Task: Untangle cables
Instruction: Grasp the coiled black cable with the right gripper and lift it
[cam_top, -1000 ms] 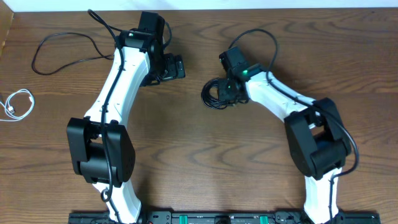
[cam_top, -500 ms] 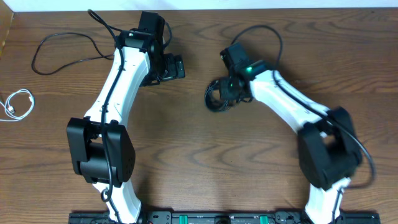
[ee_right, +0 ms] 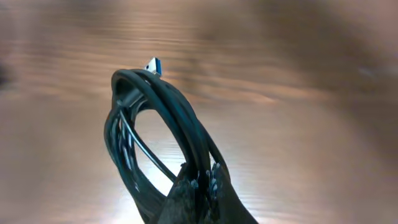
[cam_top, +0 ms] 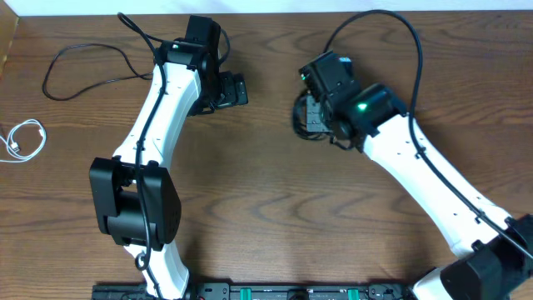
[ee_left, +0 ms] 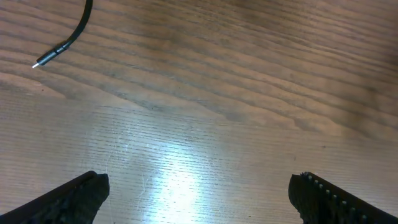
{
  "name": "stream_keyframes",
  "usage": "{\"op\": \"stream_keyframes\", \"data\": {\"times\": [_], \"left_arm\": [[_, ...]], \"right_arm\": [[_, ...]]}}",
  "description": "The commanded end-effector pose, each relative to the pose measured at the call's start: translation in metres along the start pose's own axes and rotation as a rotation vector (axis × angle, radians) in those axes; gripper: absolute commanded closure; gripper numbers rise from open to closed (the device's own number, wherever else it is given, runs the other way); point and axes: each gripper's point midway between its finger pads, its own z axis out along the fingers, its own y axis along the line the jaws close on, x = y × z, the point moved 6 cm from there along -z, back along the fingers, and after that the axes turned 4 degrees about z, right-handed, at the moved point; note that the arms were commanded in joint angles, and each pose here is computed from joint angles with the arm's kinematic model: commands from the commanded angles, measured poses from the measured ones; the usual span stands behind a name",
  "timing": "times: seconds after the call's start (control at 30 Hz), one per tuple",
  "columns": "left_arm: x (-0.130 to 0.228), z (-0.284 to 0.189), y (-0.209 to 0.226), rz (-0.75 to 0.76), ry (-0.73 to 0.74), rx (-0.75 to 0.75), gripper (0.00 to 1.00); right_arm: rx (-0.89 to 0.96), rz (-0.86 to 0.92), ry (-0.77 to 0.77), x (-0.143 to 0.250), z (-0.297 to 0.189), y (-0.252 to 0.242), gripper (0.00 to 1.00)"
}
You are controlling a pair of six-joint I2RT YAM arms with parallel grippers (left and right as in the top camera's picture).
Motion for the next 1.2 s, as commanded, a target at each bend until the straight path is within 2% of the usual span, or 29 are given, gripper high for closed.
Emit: {"op": "stream_keyframes", "data": {"times": [0.0,0.17,0.23,0.33,0.4,0.47,0.57,0.63,0.8,1.17], "left_arm": [[0.002,0.003,0.002,-0.001,0.011,-0.017,0.02],[0.002,0.003,0.002,-0.001,0.011,-0.017,0.02],[0.002,0.003,0.002,-0.001,0.011,-0.017,0.02],[0.002,0.003,0.002,-0.001,0.011,-0.017,0.02],[0.002,0.003,0.002,-0.001,0.011,-0.017,0.02],[0.002,0.003,0.002,-0.001,0.011,-0.017,0.02],[0.002,0.003,0.002,-0.001,0.011,-0.017,0.02],[0.002,0.003,0.002,-0.001,0.011,-0.017,0.02],[0.002,0.003,0.002,-0.002,0.011,-0.017,0.02],[0.002,0.003,0.002,-0.001,0.011,-0.017,0.02]], "right_arm": [[0.045,0.080,-0.045,-0.003,0.001,-0.001,0.99],[-0.342,-0.111,0.091,0.007,-0.006,0.045,0.99],[-0.302,-0.112,0.053,0.002,-0.005,0.042,0.99],[-0.039,0.085,-0.039,-0.006,0.001,0.010,0.98],[0.055,0.174,-0.072,-0.007,0.001,-0.003,0.98],[0.005,0.175,-0.040,-0.004,0.001,0.004,0.99],[-0.192,0.019,0.050,0.002,-0.001,0.028,0.99],[-0.257,-0.067,0.058,0.003,-0.003,0.036,0.98],[-0.178,0.009,0.037,0.001,-0.001,0.027,0.98],[-0.159,0.026,0.052,0.000,0.001,0.019,0.98]]}}
